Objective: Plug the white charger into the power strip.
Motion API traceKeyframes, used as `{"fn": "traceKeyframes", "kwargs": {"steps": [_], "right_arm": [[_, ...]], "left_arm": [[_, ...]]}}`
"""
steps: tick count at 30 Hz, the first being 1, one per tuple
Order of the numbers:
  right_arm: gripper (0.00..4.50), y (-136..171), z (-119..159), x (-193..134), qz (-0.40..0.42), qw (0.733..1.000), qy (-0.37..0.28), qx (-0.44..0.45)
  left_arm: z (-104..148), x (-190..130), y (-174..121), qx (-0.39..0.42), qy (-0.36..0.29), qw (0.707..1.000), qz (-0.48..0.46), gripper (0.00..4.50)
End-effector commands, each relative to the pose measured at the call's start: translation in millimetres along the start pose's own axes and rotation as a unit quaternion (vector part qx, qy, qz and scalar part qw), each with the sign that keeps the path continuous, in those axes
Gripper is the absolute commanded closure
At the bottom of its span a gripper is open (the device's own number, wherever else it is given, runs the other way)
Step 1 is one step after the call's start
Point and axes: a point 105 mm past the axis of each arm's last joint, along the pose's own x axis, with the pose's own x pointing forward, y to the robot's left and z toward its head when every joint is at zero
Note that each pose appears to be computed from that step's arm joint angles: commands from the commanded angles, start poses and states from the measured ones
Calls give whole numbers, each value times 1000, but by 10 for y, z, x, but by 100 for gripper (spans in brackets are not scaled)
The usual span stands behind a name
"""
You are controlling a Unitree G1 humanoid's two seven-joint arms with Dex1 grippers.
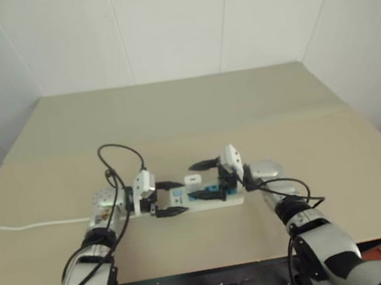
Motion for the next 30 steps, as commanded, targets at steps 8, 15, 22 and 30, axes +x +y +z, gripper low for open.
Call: {"fn": "traceKeyframes", "kwargs": {"steps": [8,15,22,30], "right_arm": [[0,77,-193,-250,0,999,36,17],[0,15,418,-812,-29,995,-2,-96],[0,98,739,-1645,-79,973,132,-175],[0,280,953,-2431,-131,943,257,-168]], "left_arm": [[279,-28,-59,0,-40,998,-49,2],[862,-658,19,51,-68,996,6,2],[793,-1218,-105,71,83,994,31,2],[731,-1469,-219,44,120,991,49,2]]}}
